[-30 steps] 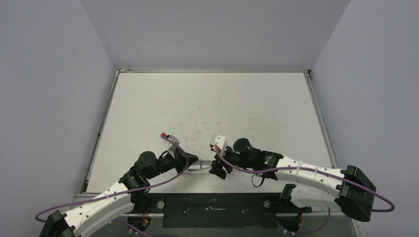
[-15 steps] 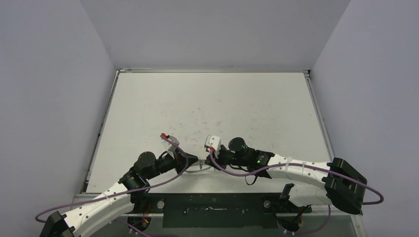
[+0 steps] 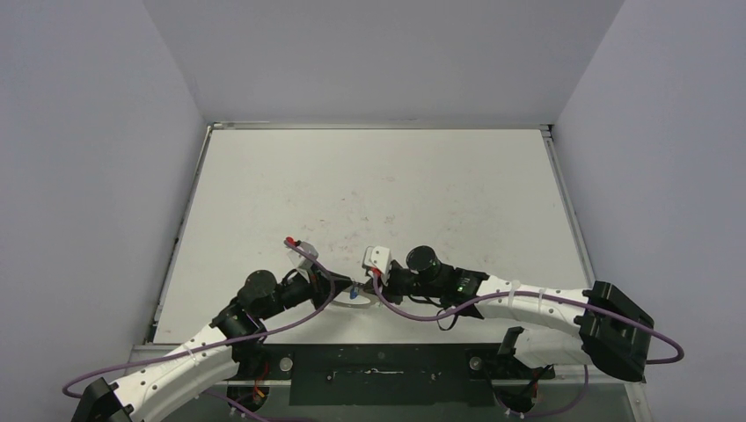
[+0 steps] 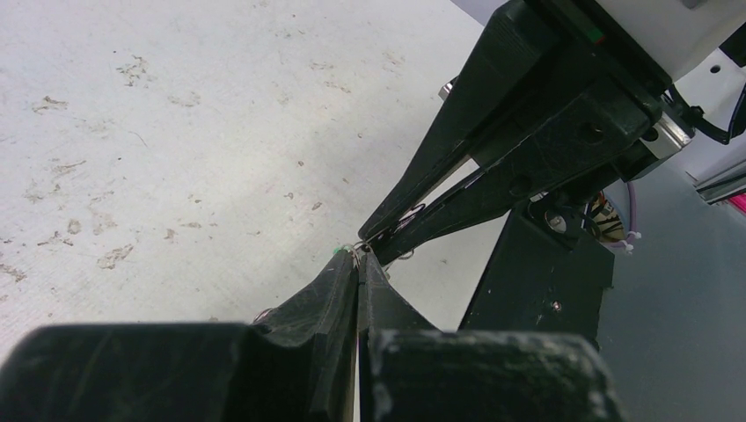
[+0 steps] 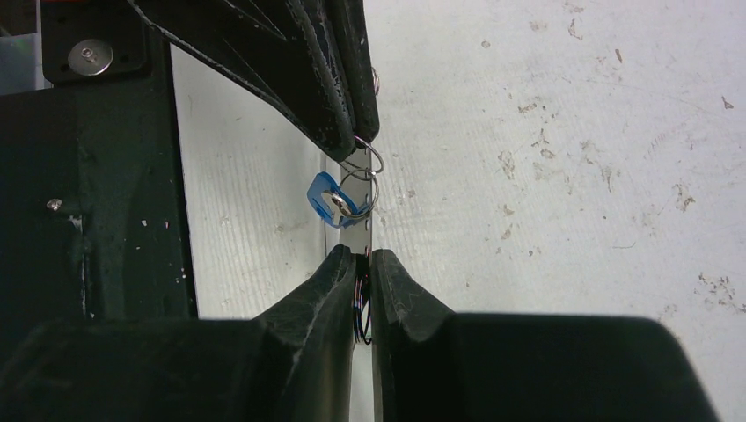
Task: Put the keys on the keyring
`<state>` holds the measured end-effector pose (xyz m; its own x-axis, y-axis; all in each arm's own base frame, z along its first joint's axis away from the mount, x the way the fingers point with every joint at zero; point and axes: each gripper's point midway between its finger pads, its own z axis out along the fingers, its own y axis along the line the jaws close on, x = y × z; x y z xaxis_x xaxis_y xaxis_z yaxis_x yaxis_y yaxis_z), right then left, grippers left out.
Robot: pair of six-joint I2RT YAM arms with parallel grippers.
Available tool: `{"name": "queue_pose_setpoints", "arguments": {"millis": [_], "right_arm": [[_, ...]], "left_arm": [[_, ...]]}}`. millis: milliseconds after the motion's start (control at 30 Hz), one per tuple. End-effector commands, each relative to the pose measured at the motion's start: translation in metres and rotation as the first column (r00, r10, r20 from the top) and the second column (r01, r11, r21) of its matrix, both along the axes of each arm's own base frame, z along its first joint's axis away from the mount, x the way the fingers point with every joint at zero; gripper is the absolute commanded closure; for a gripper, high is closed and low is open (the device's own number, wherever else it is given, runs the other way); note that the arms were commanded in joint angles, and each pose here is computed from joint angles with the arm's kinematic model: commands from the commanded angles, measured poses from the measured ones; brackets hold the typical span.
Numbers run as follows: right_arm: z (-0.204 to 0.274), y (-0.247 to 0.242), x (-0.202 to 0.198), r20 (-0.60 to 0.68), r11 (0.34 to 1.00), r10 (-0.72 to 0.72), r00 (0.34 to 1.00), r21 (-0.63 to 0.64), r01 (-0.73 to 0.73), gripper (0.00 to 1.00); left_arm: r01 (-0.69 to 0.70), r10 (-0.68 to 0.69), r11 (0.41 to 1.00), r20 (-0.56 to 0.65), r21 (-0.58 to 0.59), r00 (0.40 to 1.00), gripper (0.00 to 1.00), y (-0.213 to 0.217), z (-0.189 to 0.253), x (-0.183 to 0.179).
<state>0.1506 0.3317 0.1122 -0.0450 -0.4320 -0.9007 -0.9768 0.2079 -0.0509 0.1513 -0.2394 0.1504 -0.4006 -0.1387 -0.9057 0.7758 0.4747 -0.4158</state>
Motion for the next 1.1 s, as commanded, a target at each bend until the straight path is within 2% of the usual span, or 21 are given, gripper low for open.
{"name": "queue_pose_setpoints", "arguments": {"millis": [0,233,500,1067], "right_arm": [[0.023,-0.004,0.009,0.071,1.0,-0.023,0.997,0.02,0.022,1.0],[0.052,-0.022,0.011,0.168,1.0,-0.028,0.985,0.004,0.028,1.0],[0.055,-0.025,0.002,0.169,0.999,0.033,0.985,-0.034,-0.027,1.0],[0.066,-0.028,-0.004,0.191,0.994,0.088,0.978,-0.085,-0.073,1.0]], "left_arm": [[0.019,-0.016,0.999,0.058,-0.049,0.998,1.0,-0.003,0.024,-0.001],[0.002,-0.001,1.0,0.025,-0.028,1.0,1.0,-0.003,0.027,0.003],[0.023,-0.022,1.0,0.052,-0.019,0.998,1.0,-0.009,0.038,0.006],[0.255,-0.268,0.96,0.11,0.119,0.957,1.0,-0.029,0.042,-0.015]]}}
